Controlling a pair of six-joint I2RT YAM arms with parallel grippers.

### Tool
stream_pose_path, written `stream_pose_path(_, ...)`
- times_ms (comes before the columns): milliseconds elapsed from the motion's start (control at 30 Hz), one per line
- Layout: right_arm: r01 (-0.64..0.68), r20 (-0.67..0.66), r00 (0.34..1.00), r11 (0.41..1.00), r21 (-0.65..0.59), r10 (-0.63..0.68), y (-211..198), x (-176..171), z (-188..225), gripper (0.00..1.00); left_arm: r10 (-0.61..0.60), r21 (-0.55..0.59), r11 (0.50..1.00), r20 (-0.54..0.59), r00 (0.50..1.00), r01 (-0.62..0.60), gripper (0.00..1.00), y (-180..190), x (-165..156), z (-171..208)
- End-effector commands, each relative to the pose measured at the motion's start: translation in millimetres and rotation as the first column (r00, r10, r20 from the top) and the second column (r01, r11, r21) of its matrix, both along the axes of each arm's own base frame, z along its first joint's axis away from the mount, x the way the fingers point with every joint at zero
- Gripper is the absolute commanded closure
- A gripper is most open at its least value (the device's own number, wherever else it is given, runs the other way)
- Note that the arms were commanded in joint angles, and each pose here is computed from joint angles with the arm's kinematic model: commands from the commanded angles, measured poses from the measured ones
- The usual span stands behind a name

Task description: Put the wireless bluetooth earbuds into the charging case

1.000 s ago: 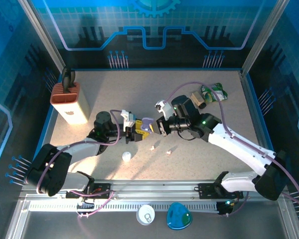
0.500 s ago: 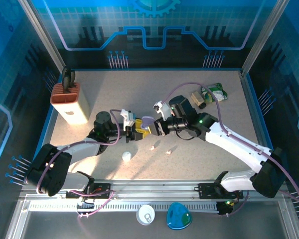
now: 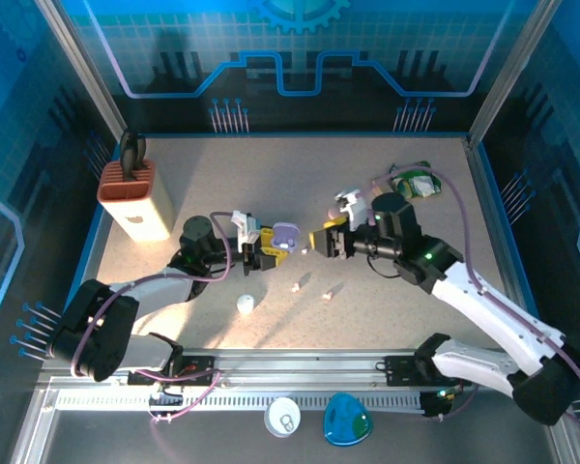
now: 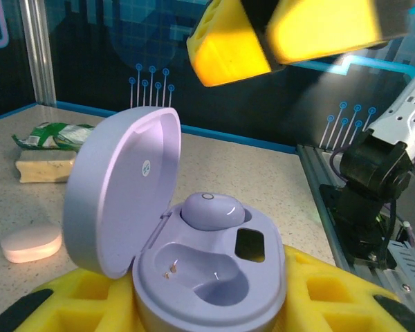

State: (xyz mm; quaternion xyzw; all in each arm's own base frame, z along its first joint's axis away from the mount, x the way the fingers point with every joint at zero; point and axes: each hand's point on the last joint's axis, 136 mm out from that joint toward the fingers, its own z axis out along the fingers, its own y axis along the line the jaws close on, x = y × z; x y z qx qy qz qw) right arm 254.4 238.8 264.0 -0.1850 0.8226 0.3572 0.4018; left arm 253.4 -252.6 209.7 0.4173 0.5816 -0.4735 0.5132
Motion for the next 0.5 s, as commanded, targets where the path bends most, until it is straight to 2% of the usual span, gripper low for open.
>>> stream_pose_path(0, 0.206, -0.046, 0.978, 0.978, 0.017, -0.205, -38, 29, -18, 0.41, 0.013, -0.020, 1.000, 0.056, 0.998, -0.012, 0.70, 3, 0, 9)
stream_pose_path(100, 0.385, -0.136, 0.911, 0.921, -0.061, -0.390, -79, 50, -57, 0.41, 0.012, -0.023, 1.000, 0.057, 0.998, -0.010, 0.70, 3, 1, 9)
stream_pose_path(167, 0.484, -0.219, 0.844, 0.871, -0.086, -0.491, -104, 60, -85, 0.41, 0.012, -0.023, 1.000, 0.052, 0.999, -0.011, 0.70, 3, 1, 9)
stream_pose_path(300, 0.563, -0.305, 0.769, 0.821, -0.093, -0.562, -129, 76, -124, 0.40, 0.013, -0.020, 1.000, 0.043, 0.999, -0.012, 0.70, 3, 1, 7)
stream_pose_path(467, 0.618, -0.403, 0.671, 0.770, -0.160, -0.623, -152, 89, -167, 0.42, 0.014, -0.016, 1.000, 0.038, 0.999, -0.014, 0.70, 3, 2, 5)
